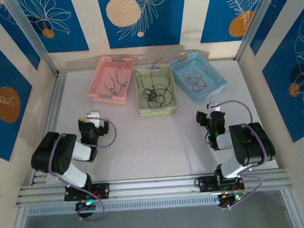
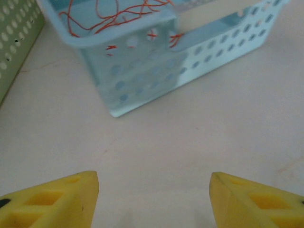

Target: Untangle the cables

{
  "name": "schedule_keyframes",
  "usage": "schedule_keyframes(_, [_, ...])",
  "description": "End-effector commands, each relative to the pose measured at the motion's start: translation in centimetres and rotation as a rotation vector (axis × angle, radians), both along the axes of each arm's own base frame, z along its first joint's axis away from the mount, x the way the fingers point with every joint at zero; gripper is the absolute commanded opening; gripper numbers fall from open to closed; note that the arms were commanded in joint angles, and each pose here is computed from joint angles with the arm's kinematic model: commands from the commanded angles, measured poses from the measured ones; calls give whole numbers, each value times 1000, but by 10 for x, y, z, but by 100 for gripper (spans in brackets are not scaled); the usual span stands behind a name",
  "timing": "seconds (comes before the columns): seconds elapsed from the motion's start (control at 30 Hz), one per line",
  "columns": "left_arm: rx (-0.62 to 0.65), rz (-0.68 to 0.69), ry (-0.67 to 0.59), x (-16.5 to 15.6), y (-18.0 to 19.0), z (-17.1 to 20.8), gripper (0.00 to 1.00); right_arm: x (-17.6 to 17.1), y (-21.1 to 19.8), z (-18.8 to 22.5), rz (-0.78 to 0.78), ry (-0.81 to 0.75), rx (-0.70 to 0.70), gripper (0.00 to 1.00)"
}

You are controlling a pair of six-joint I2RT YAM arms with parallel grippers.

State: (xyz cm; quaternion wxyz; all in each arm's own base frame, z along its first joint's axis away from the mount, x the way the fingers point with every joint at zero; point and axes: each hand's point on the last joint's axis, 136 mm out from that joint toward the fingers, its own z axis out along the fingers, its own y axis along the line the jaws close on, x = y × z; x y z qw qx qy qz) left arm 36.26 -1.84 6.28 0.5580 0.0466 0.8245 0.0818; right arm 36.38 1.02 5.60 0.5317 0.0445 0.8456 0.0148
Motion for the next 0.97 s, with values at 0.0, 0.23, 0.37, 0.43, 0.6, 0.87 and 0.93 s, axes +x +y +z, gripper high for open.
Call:
schedule_keyframes(0.0, [-78, -75, -57, 35, -7, 31, 100, 32, -2, 38, 46, -83, 51, 64])
schedule_keyframes(0.23, [-109, -72, -34, 33, -2, 28, 100, 33, 1, 38, 38, -87, 18, 99])
schedule_keyframes(0.37, [-107, -72, -39, 34, -2, 29, 100, 32, 1, 38, 39, -86, 19, 99])
schedule_keyframes(0.43, [-107, -72, -38, 33, -2, 29, 100, 32, 2, 38, 40, -85, 19, 99])
schedule_keyframes(0.6, [-108, -73, -38, 33, -2, 29, 100, 32, 2, 38, 40, -84, 19, 99])
schedule_keyframes(0.87, [-108, -73, -38, 33, -2, 29, 100, 33, 2, 37, 50, -75, 32, 99])
schedule_keyframes(0.93, [-108, -73, -38, 33, -2, 29, 100, 33, 2, 38, 53, -84, 28, 99])
